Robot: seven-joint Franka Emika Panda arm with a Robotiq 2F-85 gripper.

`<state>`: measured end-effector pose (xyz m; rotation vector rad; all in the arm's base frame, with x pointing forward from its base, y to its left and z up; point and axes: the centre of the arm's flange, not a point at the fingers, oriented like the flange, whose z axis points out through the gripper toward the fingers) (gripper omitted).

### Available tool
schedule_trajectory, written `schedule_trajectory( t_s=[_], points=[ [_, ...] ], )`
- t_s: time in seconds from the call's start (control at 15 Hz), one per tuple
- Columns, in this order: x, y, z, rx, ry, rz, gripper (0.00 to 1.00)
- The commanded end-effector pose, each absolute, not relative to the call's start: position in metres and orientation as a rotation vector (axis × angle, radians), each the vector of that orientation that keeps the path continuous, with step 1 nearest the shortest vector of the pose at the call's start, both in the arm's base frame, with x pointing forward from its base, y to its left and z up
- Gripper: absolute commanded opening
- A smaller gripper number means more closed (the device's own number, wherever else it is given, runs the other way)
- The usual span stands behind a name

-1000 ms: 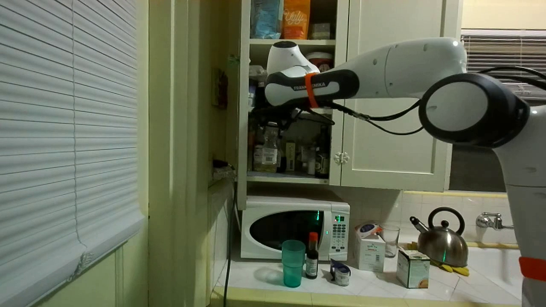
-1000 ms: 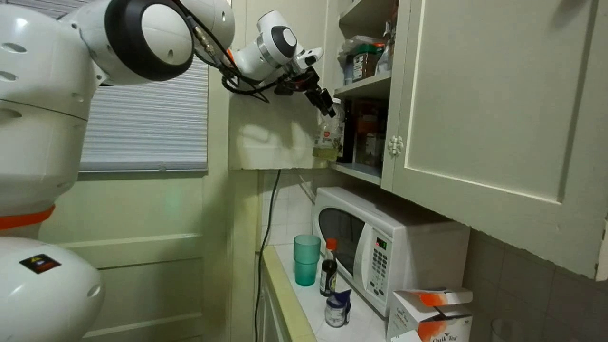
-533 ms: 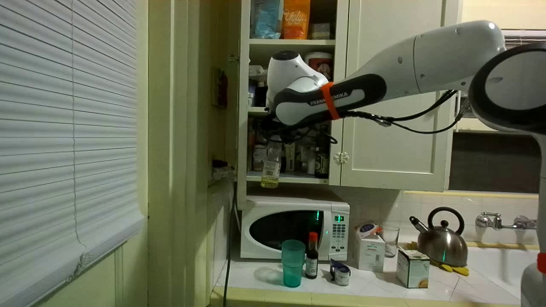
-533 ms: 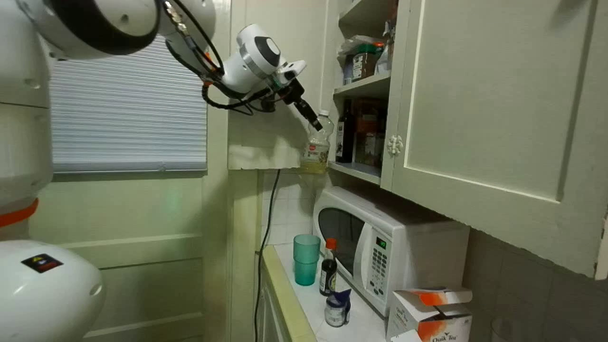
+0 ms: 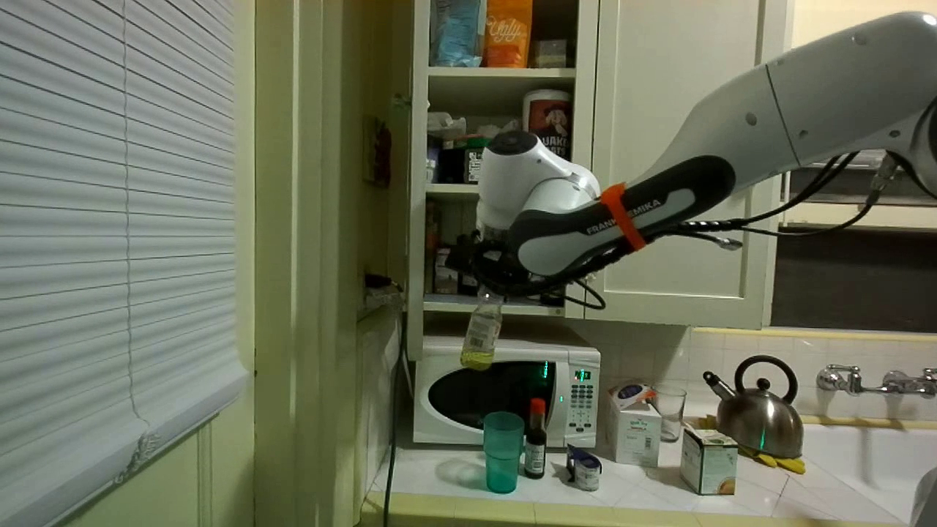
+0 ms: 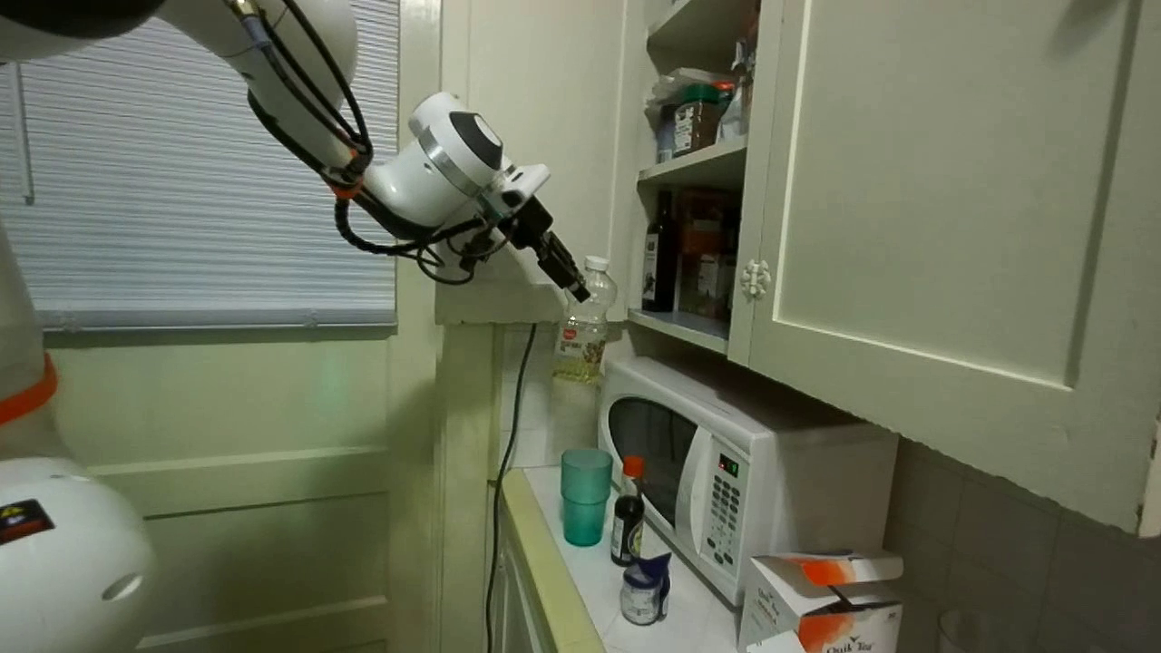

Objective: Take the bottle of oil off the bottom shelf of the cabinet and place it in front of the microwave

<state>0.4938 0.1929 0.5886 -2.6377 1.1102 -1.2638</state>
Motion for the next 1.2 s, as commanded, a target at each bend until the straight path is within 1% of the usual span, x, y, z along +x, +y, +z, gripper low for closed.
schedule_trajectory(
  t_s=[0.0,0.2,0.47,0.53,0.6,0.8,0.87,1.13],
  points=[
    [0.453,0.181,0.544,-2.621,1.028,-1.299,0.34],
    [0.454,0.179,0.522,-2.647,0.957,-1.343,0.34],
    [0.471,0.188,0.512,-2.660,0.768,-1.454,0.34],
    [0.468,0.184,0.517,-2.698,0.821,-1.391,0.34],
    [0.469,0.183,0.515,-2.701,0.813,-1.392,0.59],
    [0.469,0.183,0.513,-2.705,0.813,-1.388,0.59],
    [0.469,0.183,0.513,-2.705,0.813,-1.388,0.34],
    [0.500,0.200,0.508,-2.727,0.632,-1.412,0.34]
  ],
)
